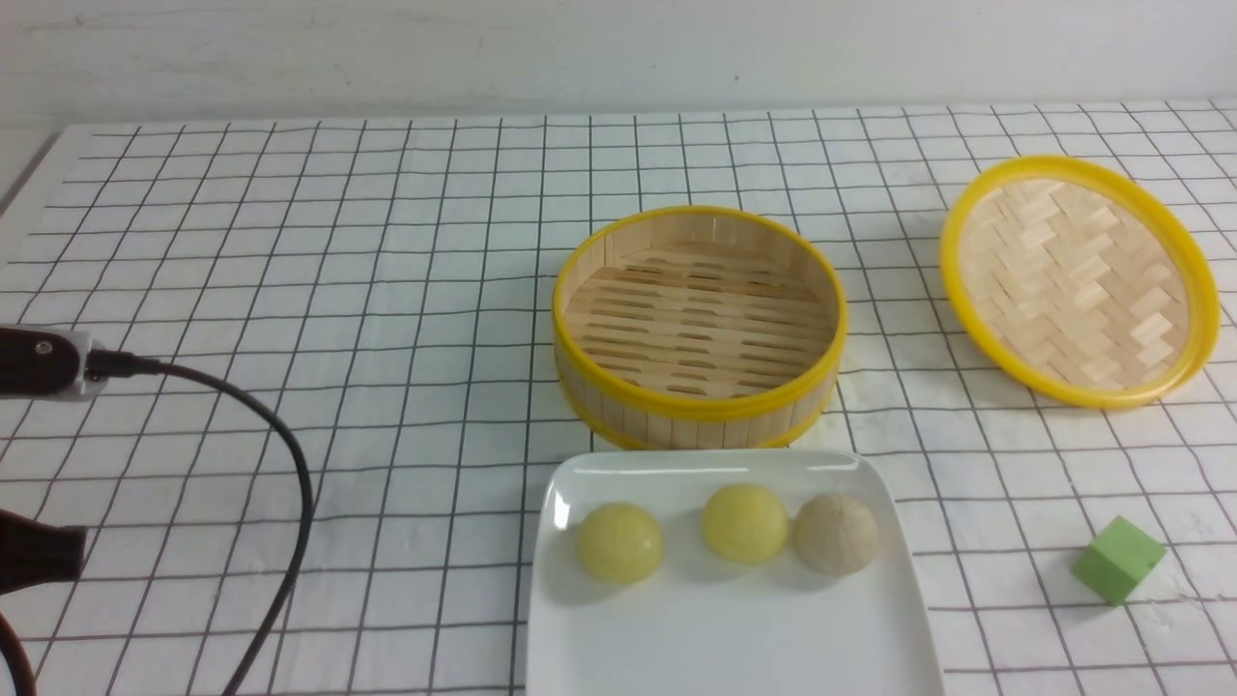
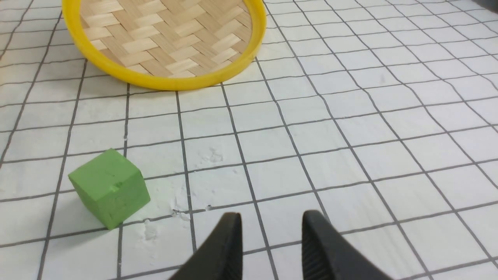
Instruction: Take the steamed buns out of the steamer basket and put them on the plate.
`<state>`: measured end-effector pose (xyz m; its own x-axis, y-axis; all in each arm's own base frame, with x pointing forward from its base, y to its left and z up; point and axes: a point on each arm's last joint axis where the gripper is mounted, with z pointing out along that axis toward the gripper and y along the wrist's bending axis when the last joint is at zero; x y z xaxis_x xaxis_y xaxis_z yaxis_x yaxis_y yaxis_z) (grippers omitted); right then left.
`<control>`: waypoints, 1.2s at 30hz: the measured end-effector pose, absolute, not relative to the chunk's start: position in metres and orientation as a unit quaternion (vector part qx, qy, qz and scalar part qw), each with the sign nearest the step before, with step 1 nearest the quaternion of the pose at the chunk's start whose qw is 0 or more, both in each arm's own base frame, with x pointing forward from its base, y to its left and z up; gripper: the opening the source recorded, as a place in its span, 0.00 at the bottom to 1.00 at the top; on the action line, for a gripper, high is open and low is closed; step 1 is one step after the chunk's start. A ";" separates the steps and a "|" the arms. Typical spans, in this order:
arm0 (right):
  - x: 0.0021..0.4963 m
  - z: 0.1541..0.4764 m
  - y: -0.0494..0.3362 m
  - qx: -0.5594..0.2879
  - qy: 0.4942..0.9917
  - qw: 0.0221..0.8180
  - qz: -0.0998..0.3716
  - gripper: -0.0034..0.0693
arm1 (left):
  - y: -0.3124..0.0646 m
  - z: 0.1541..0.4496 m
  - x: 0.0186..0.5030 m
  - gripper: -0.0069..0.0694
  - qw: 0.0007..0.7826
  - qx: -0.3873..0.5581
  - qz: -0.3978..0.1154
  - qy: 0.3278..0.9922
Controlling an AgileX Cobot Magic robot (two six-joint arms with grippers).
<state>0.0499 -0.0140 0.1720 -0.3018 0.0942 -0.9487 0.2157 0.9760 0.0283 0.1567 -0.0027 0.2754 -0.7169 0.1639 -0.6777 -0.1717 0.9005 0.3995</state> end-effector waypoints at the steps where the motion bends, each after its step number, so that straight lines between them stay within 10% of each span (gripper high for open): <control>1: 0.050 0.172 -0.014 0.096 0.805 0.583 -0.052 0.38 | -0.003 0.275 0.157 0.41 0.379 -0.005 0.221 0.899; 15: 0.050 0.172 -0.014 0.097 0.805 0.583 -0.051 0.38 | -0.040 0.265 0.159 0.41 0.590 0.148 -0.065 0.791; 36: 0.050 0.172 -0.014 0.098 0.805 0.583 -0.051 0.38 | -0.002 0.190 0.072 0.41 0.652 -0.010 -0.037 0.757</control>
